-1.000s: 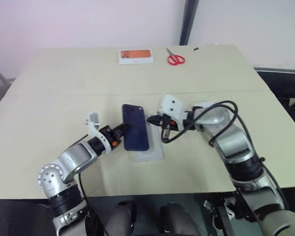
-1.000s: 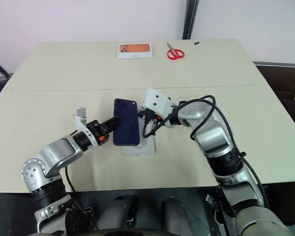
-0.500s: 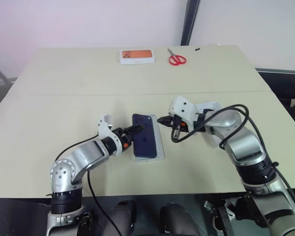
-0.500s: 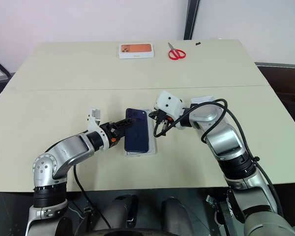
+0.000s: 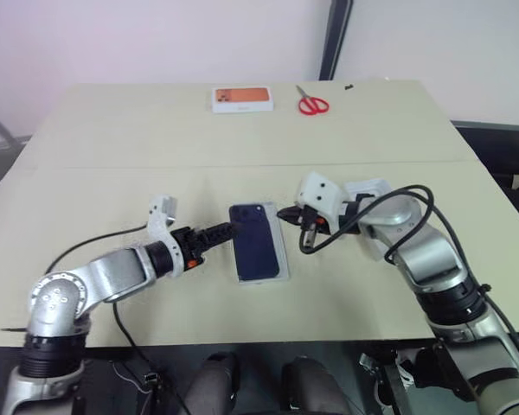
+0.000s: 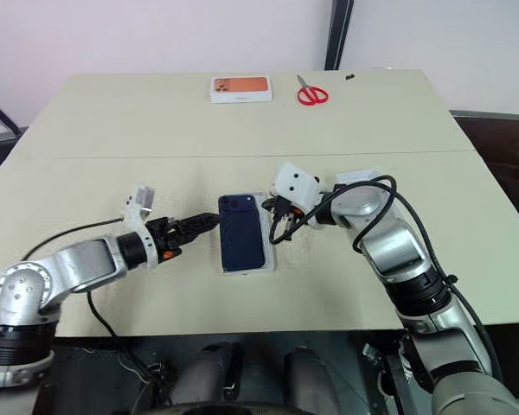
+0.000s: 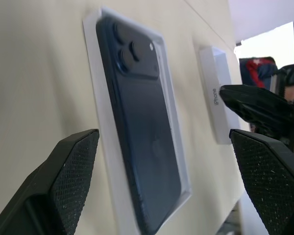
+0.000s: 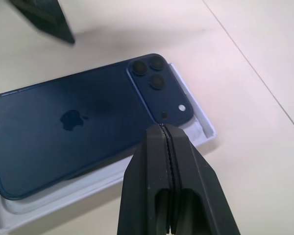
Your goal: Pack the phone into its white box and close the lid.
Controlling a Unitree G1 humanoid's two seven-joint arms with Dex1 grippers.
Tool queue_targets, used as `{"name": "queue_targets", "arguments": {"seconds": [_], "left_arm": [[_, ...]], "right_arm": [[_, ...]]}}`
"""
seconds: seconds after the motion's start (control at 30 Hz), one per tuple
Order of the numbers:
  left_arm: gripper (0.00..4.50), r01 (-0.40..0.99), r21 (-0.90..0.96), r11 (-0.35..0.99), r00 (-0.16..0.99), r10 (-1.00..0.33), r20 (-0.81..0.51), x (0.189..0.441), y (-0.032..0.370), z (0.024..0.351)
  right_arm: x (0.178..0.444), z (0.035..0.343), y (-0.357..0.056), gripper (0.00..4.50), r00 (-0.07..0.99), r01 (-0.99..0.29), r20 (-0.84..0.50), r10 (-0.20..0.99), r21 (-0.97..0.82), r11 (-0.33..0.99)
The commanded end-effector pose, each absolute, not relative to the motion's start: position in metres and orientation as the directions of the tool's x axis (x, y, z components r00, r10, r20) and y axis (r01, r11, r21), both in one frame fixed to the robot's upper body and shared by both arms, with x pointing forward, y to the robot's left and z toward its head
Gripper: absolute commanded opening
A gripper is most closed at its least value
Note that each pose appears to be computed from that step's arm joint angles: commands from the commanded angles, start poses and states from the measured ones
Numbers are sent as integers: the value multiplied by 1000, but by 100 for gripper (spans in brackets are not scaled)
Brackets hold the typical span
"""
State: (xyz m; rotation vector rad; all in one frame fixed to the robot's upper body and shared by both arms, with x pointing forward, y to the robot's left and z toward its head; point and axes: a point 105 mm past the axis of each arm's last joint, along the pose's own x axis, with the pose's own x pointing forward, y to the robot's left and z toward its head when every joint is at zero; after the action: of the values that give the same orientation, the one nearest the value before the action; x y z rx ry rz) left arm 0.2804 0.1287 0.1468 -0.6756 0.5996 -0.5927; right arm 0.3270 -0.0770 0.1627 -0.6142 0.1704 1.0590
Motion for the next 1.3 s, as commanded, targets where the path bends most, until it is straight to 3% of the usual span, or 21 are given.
{"name": "queue_targets", "arguments": {"seconds": [0.03,0.13,0.2,0.4,0.6,0.8,1.3], "left_arm": [[448,377,-584,719,733,-617,-286,286,150,163],[448,413,-390,823,783,-540,-310,291,168,164],[371,470,-239,850,804,-524,-281,289,175,168],[72,606,22,795,761,-572,-306,279,179,156],[72,680,192,708,724,-608,-325,268,195,141],[72,721,193,665,688,-659,-303,254,208,138],[72,693,173,699,718,-648,-254,245,213,139]], "right_arm": [[327,175,-73,0,502,-838,-381,777,-436,328],[327,176,-70,0,494,-841,-379,783,-436,320],[326,178,-64,0,489,-846,-374,788,-425,323],[316,174,-30,0,448,-870,-380,809,-393,297],[309,162,11,0,416,-888,-399,817,-371,272],[315,145,46,0,434,-884,-441,785,-378,276],[328,136,25,0,495,-855,-494,715,-426,297]]}}
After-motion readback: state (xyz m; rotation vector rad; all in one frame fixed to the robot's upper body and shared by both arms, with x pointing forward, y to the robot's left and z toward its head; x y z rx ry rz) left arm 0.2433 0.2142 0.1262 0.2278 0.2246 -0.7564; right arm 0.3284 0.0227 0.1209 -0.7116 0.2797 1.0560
